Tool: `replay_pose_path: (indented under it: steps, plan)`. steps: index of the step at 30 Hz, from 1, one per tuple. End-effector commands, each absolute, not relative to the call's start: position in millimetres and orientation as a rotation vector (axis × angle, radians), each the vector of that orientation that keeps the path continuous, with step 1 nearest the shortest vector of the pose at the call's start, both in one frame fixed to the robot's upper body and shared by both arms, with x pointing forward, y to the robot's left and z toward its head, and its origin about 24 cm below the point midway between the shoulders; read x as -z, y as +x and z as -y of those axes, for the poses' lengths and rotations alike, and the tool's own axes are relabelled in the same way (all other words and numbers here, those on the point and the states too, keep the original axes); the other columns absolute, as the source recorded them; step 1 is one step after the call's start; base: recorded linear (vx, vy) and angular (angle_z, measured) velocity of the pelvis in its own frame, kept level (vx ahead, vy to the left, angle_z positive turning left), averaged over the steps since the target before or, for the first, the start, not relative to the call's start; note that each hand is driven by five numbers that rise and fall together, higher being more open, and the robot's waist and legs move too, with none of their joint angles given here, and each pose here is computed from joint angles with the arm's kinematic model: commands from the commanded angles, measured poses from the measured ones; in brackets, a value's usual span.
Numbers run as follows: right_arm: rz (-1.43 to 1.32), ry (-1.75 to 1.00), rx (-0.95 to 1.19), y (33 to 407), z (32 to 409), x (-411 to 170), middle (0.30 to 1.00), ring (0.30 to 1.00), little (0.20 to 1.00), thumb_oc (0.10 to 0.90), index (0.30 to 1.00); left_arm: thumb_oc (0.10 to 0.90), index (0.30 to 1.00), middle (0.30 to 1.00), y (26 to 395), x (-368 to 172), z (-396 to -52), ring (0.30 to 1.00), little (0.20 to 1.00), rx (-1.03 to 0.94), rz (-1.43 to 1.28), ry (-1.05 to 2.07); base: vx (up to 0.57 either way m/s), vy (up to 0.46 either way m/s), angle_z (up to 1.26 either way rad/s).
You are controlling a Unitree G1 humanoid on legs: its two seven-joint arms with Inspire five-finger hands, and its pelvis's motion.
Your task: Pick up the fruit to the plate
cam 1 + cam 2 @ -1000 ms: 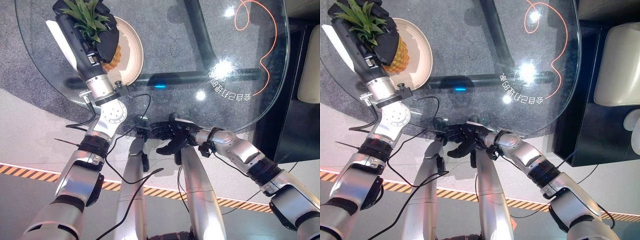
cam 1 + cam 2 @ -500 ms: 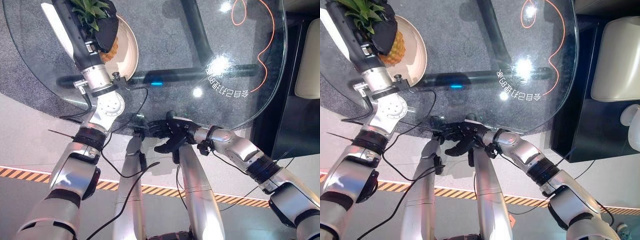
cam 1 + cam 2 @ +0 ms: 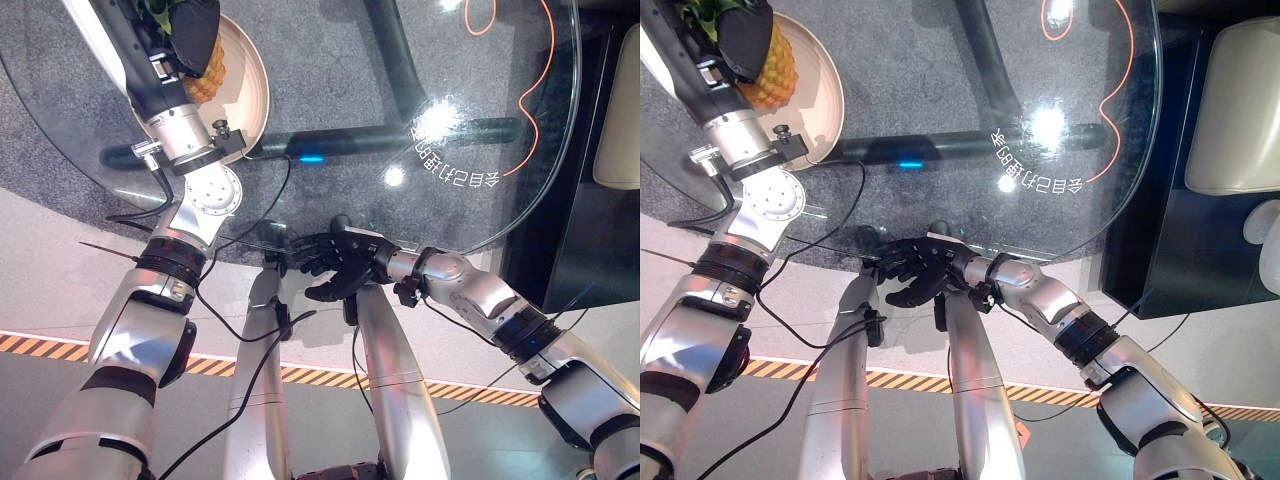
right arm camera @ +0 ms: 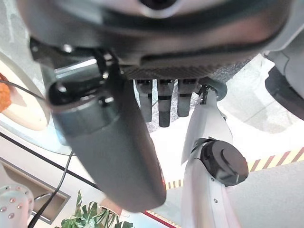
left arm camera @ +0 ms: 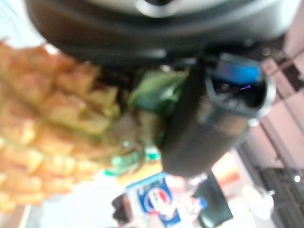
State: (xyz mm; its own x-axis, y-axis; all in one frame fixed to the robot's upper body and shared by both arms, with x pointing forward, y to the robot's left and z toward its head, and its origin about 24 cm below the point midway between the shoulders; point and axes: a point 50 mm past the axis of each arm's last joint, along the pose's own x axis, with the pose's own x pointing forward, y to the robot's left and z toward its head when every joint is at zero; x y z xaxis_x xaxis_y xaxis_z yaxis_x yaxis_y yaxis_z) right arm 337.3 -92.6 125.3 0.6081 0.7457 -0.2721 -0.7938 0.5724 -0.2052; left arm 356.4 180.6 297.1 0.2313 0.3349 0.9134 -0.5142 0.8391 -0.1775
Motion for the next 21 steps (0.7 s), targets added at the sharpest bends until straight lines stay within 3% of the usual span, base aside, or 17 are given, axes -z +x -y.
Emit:
replay_pose_path:
  steps: [1,7,9,10,11,21]
  plan:
    - [-0.126,-0.251,-0.981,330,72,-123,0.900,0.900,0.900,0.800,0.900,0.100,0.300,0.300,360,-301,-180,0.300,0.200,-0.586,1.185,0.129,0.00,0.000,0.00]
    - [-0.128,-0.252,-0.975,331,69,-122,0.900,0.900,0.900,0.800,0.900,0.100,0.300,0.300,364,-291,-184,0.300,0.200,-0.590,1.119,0.120,0.00,0.000,0.00]
    - [-0.127,-0.253,-0.972,331,69,-122,0.900,0.900,0.900,0.800,0.900,0.336,0.502,0.502,365,-288,-186,0.502,0.436,-0.590,1.102,0.122,0.00,0.000,0.00]
    - [-0.126,-0.254,-0.970,332,70,-122,0.900,0.900,0.900,0.800,0.900,0.657,0.778,0.778,366,-287,-186,0.778,0.757,-0.586,1.094,0.119,0.00,0.000,0.00]
    - [-0.126,-0.254,-0.969,332,70,-122,0.900,0.900,0.900,0.800,0.900,0.800,0.900,0.900,366,-285,-186,0.900,0.900,-0.584,1.087,0.120,0.00,0.000,0.00]
    - [-0.131,-0.257,-0.973,330,70,-116,0.900,0.900,0.900,0.800,0.900,0.800,0.900,0.900,366,-276,-184,0.900,0.900,-0.592,1.075,0.121,0.00,0.000,0.00]
